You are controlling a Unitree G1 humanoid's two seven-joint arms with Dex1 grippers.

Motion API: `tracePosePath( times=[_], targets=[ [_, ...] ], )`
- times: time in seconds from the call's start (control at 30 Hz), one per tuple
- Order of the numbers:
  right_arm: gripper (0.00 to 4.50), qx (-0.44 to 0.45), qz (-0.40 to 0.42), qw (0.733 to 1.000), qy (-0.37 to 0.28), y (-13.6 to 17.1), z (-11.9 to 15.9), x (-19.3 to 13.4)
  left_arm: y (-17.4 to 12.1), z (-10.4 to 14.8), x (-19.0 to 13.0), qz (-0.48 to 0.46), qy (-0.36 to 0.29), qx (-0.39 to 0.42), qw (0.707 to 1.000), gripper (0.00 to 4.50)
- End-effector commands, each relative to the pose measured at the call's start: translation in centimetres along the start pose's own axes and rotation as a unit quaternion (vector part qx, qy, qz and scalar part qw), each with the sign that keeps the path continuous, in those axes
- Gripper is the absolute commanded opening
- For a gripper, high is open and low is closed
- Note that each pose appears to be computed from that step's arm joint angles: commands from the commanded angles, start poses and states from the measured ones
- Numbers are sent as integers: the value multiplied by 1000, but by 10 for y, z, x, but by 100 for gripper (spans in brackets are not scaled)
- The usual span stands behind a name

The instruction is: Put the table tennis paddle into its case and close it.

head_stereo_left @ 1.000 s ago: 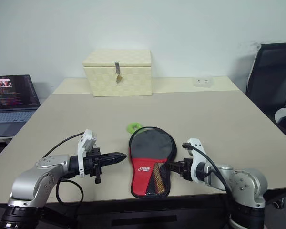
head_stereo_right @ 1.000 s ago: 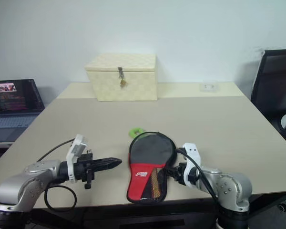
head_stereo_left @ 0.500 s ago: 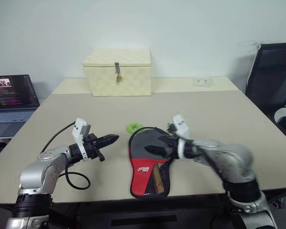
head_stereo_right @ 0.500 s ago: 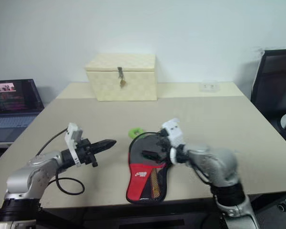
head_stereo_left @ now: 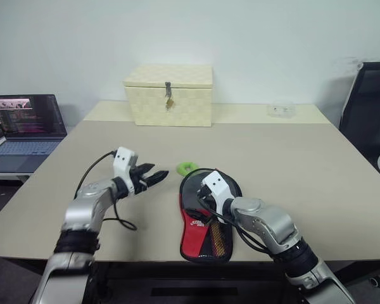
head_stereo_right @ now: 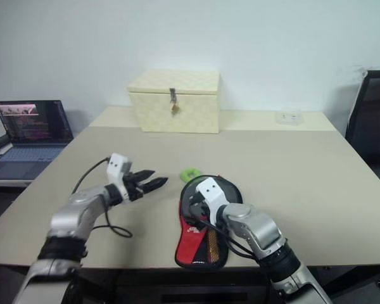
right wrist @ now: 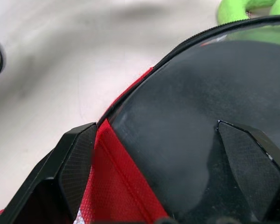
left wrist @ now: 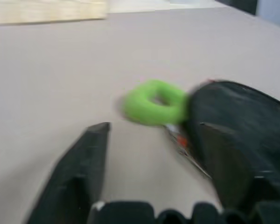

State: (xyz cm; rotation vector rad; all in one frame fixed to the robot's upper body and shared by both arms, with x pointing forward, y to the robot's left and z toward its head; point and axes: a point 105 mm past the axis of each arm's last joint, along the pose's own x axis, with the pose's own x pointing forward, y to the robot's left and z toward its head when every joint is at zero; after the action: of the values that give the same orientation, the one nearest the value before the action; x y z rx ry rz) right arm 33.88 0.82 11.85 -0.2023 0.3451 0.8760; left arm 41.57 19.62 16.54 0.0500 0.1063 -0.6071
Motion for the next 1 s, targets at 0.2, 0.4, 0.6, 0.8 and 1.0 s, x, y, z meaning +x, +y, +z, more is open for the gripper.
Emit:
tracePosePath(
  times=[0.2, 0.4, 0.6, 0.8, 1.0],
  targets=[
    [450, -8, -11, 1000, -20, -1, 8, -3, 3, 4, 41, -5, 52, -13, 999, 447],
    [450, -1, -18, 1000, -19, -1, 5, -4, -7, -12, 51, -18, 108, 0, 994, 447],
    [450, 2, -24, 1000, -19, -1, 3, -7, -13, -16, 59, -13, 122, 14, 992, 447],
    [450, 3, -29, 999, -15, -2, 0, -10, -18, -19, 64, -9, 129, 19, 991, 447],
    [450, 3, -35, 999, -8, -3, -4, -14, -24, -24, 72, 5, 125, 13, 992, 322]
  ],
)
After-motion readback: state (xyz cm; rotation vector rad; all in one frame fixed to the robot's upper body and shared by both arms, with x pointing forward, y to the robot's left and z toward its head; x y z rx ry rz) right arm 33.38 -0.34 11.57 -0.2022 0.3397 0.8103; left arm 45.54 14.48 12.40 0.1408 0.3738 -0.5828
